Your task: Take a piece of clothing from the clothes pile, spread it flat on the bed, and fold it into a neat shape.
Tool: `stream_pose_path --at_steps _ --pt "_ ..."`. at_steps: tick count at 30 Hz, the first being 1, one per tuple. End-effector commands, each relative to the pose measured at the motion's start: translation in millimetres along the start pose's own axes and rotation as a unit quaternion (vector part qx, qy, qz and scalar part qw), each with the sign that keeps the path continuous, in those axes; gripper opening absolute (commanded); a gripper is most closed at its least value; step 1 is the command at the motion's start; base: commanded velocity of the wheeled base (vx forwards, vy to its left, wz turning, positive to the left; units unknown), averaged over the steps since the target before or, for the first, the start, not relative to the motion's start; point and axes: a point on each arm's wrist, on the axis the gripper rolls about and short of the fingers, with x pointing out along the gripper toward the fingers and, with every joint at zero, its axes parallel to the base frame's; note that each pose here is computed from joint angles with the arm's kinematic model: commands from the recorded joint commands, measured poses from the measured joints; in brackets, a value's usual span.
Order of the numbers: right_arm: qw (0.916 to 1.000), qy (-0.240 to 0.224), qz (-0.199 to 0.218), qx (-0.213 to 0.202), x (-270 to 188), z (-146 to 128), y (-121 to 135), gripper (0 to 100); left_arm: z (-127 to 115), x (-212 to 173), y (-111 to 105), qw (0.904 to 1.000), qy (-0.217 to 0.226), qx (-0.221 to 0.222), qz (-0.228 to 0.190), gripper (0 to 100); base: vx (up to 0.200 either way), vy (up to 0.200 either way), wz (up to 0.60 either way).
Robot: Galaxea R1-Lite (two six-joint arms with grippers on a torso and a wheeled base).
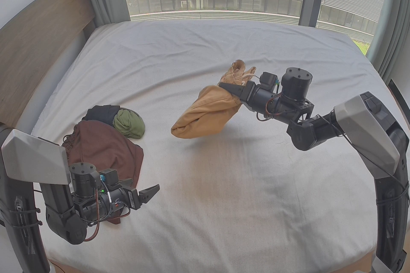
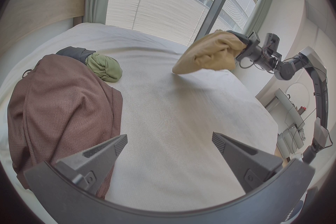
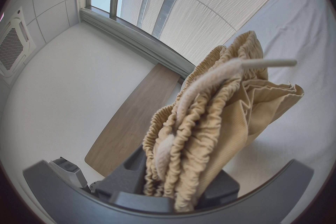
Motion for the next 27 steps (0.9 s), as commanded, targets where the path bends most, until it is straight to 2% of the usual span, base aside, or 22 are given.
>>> stream_pose_path --at_steps 1,4,8,10,16,18,21,27 --pt "1.0000 -0.005 0.004 -0.004 21.8 10.8 -9.7 0 -2.8 1.4 2.5 1.0000 0.004 -0.003 0.003 100 0.000 0.000 0.00" --pt "1.0000 -0.006 0.005 -0.005 27.9 8.6 -17.2 0 -3.2 1.6 2.6 1.0000 0.005 -0.003 0.003 100 0.000 0.000 0.00" --pt "1.0000 0.000 -0.004 0.001 34.3 -5.8 -40.4 0 -3.2 1.6 2.6 1.0000 0.005 -0.004 0.003 100 0.000 0.000 0.00" --pt "0.9995 0.010 -0.027 0.015 31.5 -22.6 -71.6 0 -3.6 1.7 2.7 1.0000 0.005 -0.004 0.003 100 0.000 0.000 0.00" --pt "0.9961 0.025 -0.074 0.040 14.4 -48.4 -123.4 0 -4.5 1.4 2.8 1.0000 0.008 -0.004 0.003 100 0.000 0.000 0.00" --pt "0.9943 0.031 -0.089 0.049 5.0 -54.9 -131.6 0 -4.5 1.4 2.8 1.0000 0.008 -0.004 0.003 100 0.000 0.000 0.00" --pt "0.9935 0.031 -0.096 0.052 -7.1 -55.7 -129.5 0 -4.5 1.4 2.8 1.0000 0.008 -0.004 0.003 100 0.000 0.000 0.00" --pt "0.9906 0.046 -0.110 0.067 -29.6 -81.9 -127.8 0 -7.4 3.4 3.8 0.9999 0.013 -0.006 0.004 100 0.000 0.000 0.00"
